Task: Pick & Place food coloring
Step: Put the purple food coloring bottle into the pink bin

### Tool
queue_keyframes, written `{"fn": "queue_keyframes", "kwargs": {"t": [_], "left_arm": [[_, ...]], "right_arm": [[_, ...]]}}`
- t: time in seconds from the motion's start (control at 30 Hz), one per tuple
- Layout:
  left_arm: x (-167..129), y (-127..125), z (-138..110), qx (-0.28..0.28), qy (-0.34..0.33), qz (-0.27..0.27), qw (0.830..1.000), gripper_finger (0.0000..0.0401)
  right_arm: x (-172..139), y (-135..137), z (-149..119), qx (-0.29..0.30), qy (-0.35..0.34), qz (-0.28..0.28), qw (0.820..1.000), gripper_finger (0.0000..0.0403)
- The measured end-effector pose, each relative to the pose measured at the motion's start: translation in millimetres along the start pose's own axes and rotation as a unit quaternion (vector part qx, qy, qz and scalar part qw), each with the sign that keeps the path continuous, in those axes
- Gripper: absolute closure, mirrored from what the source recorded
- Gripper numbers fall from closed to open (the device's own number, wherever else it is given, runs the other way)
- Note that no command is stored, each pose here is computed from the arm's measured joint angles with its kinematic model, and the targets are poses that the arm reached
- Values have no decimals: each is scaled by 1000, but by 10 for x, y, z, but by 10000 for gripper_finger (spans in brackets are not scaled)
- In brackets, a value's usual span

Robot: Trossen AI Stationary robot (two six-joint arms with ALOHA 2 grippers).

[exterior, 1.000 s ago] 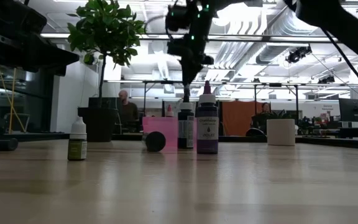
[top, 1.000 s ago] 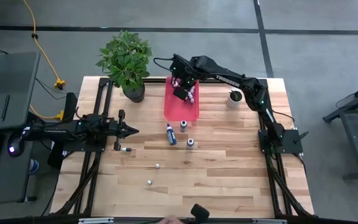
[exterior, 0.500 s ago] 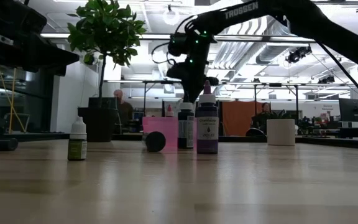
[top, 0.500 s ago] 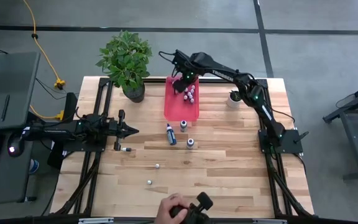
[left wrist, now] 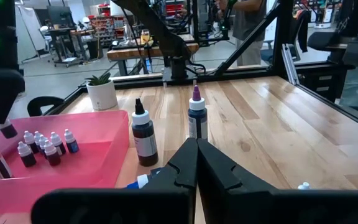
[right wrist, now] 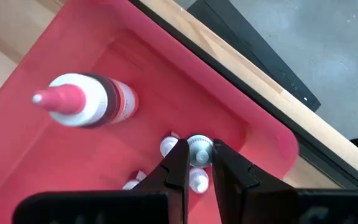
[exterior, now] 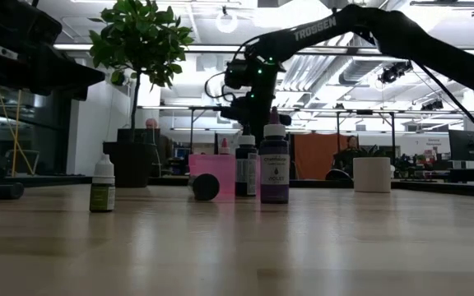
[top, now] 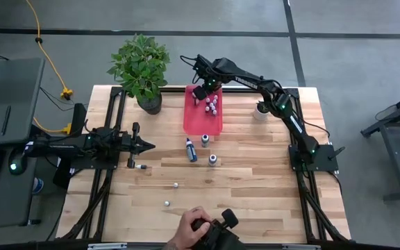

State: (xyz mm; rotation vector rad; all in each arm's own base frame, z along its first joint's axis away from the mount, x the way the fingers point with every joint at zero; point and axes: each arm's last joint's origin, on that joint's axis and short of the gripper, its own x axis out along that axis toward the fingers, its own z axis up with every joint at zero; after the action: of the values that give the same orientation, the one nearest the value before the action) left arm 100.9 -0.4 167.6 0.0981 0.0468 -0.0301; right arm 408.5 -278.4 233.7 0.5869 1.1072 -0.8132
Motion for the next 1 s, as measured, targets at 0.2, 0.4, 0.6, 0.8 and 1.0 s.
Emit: {"fn": "queue_keyframes", "kwargs": {"t": [0.2, 0.4, 0.6, 0.8, 1.0], "left_arm": [[0, 0, 1, 0, 0, 0, 1000, 401], [0, -2, 1, 0, -1, -4, 1000, 401], [0, -2, 1, 0, -1, -4, 1000, 401], [0, -2, 2, 0, -1, -4, 1000, 401], [0, -1, 1, 0, 0, -2, 1000, 401]], "right_arm": [[92, 9, 10, 1, 0, 2, 1000, 365], [220, -9, 0, 2, 14, 0, 1000, 365], [263, -50, 8, 6, 18, -3, 1000, 365], [364, -122, -25, 20, 33, -3, 999, 364], [492, -104, -61, 25, 36, 21, 999, 365]]}}
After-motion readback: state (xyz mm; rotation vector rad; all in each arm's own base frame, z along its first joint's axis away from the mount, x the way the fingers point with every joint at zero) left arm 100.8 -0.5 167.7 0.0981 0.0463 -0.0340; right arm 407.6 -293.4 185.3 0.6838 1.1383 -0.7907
